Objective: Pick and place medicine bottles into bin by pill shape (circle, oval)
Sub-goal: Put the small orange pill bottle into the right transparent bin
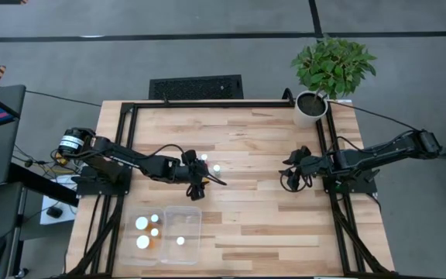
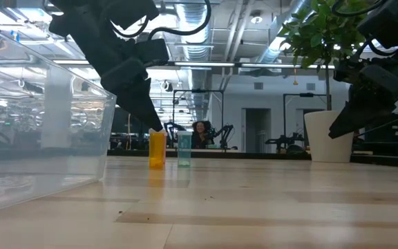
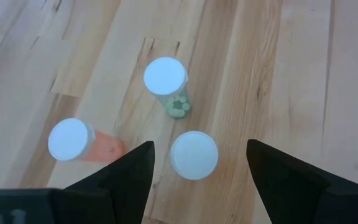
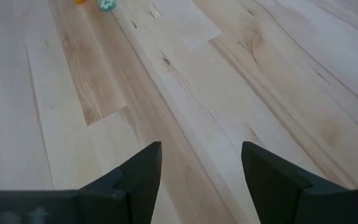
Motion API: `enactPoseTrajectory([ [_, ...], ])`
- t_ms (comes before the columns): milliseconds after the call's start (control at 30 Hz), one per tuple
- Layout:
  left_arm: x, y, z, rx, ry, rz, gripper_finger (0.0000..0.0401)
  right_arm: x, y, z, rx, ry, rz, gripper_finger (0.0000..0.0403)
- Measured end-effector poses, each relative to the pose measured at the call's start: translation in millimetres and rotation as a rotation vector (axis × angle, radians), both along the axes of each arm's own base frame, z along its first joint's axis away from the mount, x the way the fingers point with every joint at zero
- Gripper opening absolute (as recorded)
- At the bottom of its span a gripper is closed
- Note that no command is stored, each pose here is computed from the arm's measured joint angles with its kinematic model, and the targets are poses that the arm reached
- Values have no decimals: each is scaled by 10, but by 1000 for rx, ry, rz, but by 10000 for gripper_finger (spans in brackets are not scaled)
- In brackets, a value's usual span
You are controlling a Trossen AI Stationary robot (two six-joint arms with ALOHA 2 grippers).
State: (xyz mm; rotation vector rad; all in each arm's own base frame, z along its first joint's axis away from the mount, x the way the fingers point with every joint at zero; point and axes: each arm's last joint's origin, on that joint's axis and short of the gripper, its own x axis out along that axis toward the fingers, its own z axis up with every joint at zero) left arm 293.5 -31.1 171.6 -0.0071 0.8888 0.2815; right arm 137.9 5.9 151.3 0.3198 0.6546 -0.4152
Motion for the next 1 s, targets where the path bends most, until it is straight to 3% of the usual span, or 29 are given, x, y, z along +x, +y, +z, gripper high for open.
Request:
enactPoseTrajectory([
  [1000, 31, 8, -4, 41, -13, -20, 229, 1, 0, 1, 0, -1, 1, 234],
])
